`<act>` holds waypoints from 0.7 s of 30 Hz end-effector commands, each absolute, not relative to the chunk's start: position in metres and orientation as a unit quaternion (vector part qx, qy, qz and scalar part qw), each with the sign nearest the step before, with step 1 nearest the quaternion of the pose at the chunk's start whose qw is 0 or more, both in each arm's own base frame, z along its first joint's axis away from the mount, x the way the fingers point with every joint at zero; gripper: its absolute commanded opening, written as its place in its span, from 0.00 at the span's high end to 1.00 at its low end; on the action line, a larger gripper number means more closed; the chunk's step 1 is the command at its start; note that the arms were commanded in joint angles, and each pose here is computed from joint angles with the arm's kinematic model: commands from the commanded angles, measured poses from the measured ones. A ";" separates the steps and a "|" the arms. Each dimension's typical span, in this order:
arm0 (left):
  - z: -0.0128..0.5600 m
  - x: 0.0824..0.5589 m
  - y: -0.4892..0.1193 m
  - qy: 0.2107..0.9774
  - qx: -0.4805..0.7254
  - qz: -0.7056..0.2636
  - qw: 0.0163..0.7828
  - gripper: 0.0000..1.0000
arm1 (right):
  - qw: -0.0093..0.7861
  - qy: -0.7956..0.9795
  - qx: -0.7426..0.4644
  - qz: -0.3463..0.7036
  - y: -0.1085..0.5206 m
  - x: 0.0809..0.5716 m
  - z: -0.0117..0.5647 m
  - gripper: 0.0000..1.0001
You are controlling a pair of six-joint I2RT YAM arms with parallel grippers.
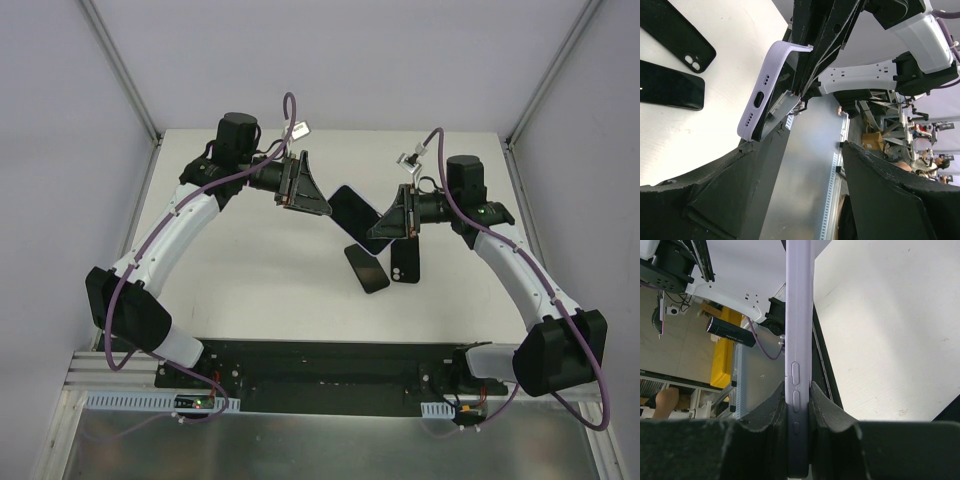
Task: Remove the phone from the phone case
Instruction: Remove the phone case from the phone.
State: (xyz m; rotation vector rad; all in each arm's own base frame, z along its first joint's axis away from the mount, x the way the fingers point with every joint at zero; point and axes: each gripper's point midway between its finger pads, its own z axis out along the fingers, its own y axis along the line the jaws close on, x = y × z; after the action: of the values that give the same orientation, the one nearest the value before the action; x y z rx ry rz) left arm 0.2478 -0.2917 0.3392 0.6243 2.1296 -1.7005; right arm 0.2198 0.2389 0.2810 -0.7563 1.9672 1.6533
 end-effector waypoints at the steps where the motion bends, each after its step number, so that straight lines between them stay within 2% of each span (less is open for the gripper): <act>1: 0.368 0.241 -0.287 0.720 0.253 -0.612 0.208 0.28 | 0.251 0.689 -0.309 0.606 0.238 0.213 0.295 1.00; 21: 0.361 0.252 -0.294 0.722 0.248 -0.614 0.201 0.28 | 0.237 0.678 -0.307 0.625 0.241 0.208 0.300 1.00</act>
State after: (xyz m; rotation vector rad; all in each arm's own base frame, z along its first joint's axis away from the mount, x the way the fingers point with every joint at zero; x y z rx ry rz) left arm 0.2495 -0.2927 0.3418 0.6367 2.1064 -1.6989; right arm 0.2188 0.2389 0.2774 -0.7370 1.9849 1.6680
